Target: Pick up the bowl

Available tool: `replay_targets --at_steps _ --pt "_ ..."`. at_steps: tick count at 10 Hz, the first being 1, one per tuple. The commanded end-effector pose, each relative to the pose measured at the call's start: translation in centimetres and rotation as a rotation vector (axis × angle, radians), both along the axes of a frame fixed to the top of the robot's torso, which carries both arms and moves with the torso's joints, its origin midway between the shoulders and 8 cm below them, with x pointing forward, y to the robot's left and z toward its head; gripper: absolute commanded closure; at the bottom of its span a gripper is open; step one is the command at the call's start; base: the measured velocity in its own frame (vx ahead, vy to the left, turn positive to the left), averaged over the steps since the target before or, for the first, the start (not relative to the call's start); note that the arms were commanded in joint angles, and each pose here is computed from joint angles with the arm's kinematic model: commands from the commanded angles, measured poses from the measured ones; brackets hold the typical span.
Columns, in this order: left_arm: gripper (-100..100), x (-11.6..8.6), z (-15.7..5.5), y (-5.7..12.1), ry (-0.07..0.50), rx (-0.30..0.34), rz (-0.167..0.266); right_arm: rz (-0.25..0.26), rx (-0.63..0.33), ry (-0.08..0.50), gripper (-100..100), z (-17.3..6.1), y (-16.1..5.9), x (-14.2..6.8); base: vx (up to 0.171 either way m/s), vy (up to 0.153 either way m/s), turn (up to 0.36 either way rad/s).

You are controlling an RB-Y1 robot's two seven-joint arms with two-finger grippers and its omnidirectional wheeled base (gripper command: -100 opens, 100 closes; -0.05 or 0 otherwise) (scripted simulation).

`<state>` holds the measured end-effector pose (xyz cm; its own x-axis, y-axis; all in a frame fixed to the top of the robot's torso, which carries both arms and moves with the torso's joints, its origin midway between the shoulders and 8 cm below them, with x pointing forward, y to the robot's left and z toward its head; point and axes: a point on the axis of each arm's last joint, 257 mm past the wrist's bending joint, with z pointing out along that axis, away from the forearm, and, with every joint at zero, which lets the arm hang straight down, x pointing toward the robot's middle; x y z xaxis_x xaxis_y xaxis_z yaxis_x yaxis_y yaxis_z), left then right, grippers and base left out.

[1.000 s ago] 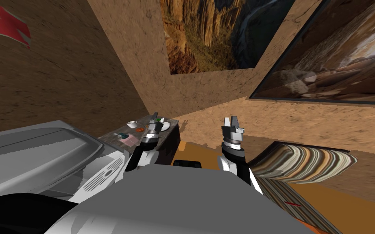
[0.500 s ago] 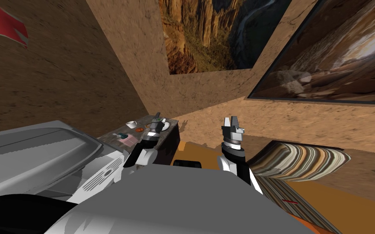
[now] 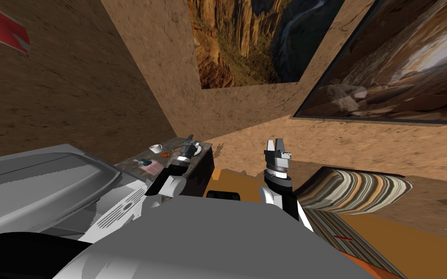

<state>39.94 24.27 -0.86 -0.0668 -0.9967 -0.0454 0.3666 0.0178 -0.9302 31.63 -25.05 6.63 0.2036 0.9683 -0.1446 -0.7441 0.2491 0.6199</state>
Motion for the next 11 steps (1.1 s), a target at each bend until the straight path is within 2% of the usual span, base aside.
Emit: replay_targets --at_steps 1,2,4,5,7,8,10,11 --pt "-100 0.3 -0.6 -0.1 0.028 -0.001 -0.003 0.0 0.0 0.0 0 0.0 0.0 0.0 0.0 0.0 0.0" --pt "-100 0.6 -0.8 -0.3 0.052 -0.012 -0.026 0.0 0.0 0.0 0 0.0 0.0 0.0 -0.001 -0.007 -0.017" --pt "-100 0.9 -1.6 -0.3 0.087 -0.009 -0.026 0.0 0.0 0.0 0 0.0 0.0 0.0 0.0 -0.004 -0.006" --pt "-100 1.1 -1.8 -0.4 0.112 -0.019 -0.047 0.0 0.0 0.0 0 0.0 0.0 0.0 0.0 -0.008 -0.015" --pt "-100 1.4 -2.7 -0.5 0.149 -0.016 -0.047 0.0 0.0 0.0 0 0.0 0.0 0.0 0.0 -0.004 -0.005" --pt "-100 1.6 -2.9 -0.6 0.177 -0.025 -0.066 0.0 0.0 0.0 0 0.0 0.0 0.0 0.001 -0.007 -0.015" --pt "-100 1.8 -3.9 -0.6 0.214 -0.021 -0.066 0.0 0.0 0.0 0 0.0 0.0 0.0 0.001 -0.003 -0.005" --pt "-100 2.0 -4.1 -0.7 0.242 -0.028 -0.083 0.0 0.0 0.0 0 0.0 0.0 0.0 0.004 -0.005 -0.016"
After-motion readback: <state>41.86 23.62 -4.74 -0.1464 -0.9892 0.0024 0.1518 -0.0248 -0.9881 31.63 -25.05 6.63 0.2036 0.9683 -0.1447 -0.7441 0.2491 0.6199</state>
